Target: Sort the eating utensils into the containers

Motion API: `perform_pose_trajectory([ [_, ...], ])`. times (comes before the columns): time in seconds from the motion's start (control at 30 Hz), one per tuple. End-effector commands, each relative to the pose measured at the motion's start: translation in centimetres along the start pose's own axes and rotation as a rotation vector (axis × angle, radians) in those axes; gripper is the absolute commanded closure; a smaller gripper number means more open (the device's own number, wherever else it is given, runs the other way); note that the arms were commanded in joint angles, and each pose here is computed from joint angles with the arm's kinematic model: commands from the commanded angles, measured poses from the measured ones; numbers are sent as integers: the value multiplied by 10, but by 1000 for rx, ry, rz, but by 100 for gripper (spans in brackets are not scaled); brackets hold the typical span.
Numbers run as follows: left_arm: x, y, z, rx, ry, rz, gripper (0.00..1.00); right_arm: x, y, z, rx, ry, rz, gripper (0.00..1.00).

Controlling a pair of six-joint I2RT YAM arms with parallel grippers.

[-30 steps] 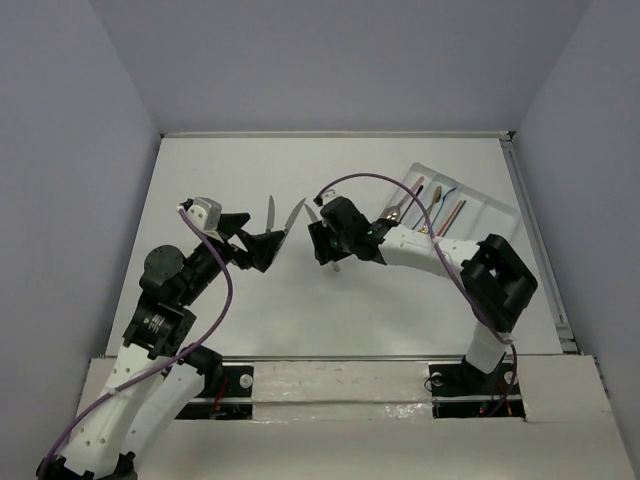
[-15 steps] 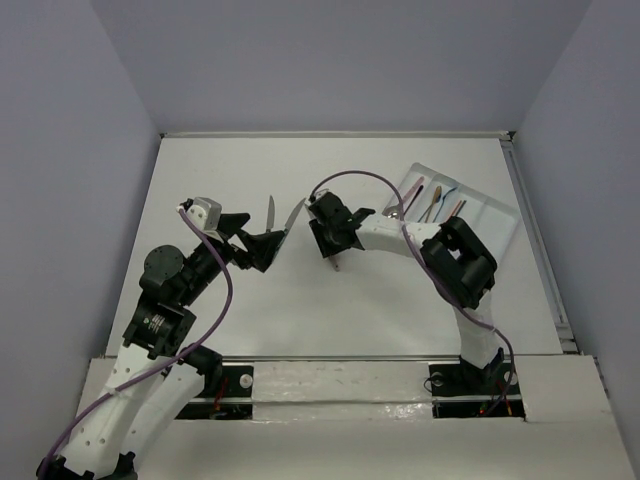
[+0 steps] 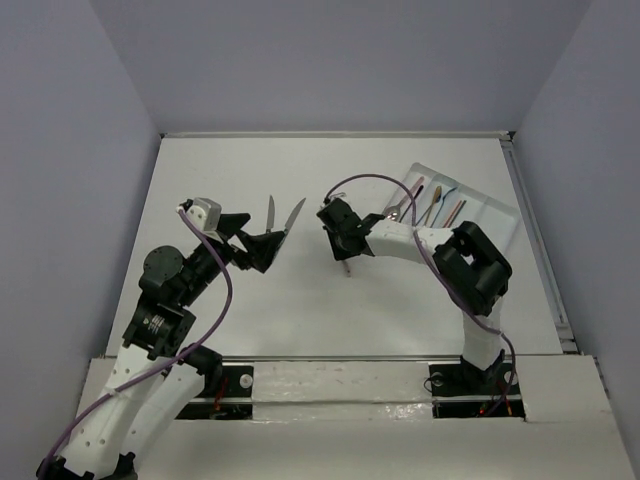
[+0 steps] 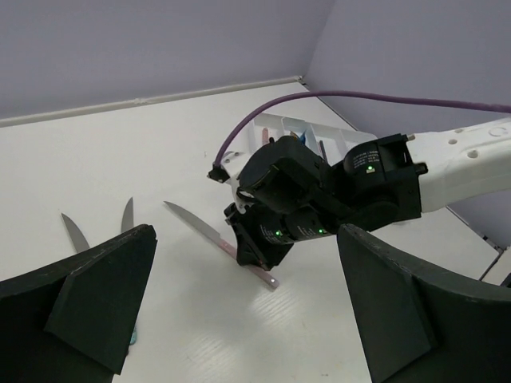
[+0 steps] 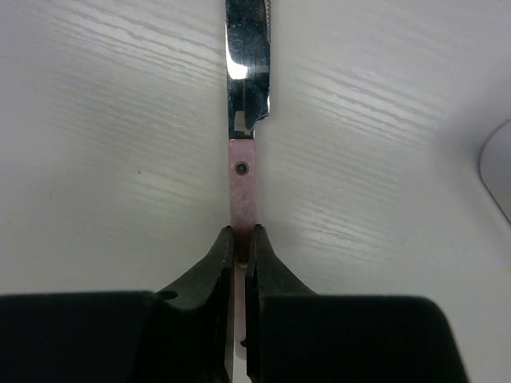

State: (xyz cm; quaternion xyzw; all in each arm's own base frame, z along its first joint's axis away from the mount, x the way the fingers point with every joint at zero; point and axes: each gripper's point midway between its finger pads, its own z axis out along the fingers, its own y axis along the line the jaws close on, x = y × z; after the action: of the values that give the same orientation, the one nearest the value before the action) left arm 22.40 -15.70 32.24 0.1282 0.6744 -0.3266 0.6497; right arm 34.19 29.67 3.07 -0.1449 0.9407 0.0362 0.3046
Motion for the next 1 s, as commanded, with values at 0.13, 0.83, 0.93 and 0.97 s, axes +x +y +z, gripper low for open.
perform_pose_trajectory([
  [0.13,-28,-13,-5,40,-94,18,1,-88,-92,-84,31,-357,382,100],
  [0.83,-50,-52,-37,157,-182,33,1,40,-346,-136,384,-348,834,100],
  [0.93,-50,-53,-37,161,-180,32,1,51,-351,-124,385,-290,835,100],
  [0.97,-51,-53,-38,161,-183,32,1,52,-351,-120,384,-281,833,100],
])
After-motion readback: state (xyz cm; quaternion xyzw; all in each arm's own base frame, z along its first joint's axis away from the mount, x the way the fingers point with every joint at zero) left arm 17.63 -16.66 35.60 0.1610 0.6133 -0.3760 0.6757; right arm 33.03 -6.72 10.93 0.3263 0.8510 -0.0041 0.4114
